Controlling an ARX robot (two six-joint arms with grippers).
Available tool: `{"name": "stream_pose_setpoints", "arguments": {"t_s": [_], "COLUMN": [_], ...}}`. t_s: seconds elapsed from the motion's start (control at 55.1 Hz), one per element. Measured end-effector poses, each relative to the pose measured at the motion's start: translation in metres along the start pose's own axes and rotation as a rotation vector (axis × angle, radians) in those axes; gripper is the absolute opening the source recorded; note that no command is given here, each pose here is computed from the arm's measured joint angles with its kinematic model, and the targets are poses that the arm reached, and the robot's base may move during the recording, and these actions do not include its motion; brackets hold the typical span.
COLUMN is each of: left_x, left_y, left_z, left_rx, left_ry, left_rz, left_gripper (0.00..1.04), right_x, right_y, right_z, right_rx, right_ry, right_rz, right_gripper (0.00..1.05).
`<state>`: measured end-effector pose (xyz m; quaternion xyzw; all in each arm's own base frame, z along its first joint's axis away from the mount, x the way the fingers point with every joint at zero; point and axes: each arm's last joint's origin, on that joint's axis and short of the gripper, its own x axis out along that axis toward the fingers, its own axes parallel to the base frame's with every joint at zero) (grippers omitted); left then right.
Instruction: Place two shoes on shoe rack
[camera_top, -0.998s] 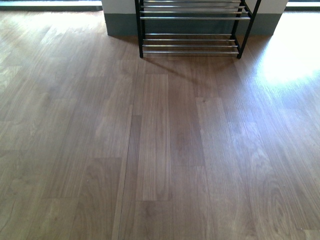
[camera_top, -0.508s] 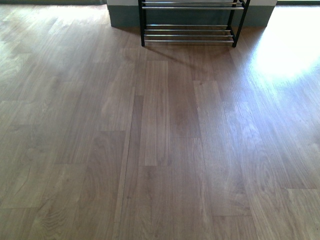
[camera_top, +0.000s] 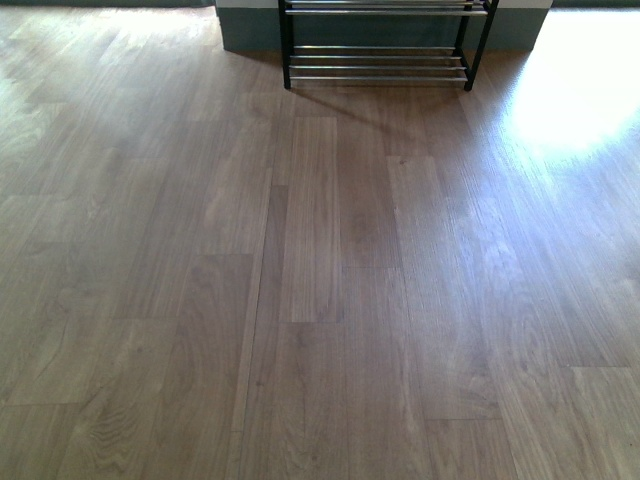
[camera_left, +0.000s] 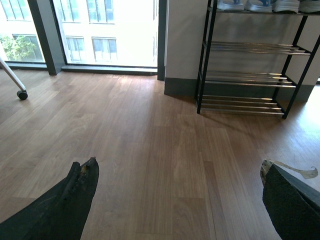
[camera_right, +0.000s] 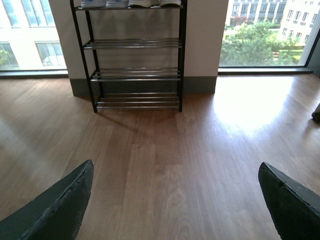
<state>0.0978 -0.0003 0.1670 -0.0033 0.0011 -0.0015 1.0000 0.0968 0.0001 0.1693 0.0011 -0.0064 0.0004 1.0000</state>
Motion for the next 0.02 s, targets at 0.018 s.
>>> {"name": "stream_pose_setpoints", "arguments": {"t_s": [0.018], "left_x": [0.0], "left_y": [0.0], "left_z": [0.0], "left_rx": [0.0], "left_ry": [0.0], "left_rz": [0.0], "left_gripper": [0.95], "right_x": [0.0], "right_y": [0.0], "right_z": [0.0], "right_rx": [0.0], "right_ry": [0.0], "right_rz": [0.0], "right_gripper": [0.96]}}
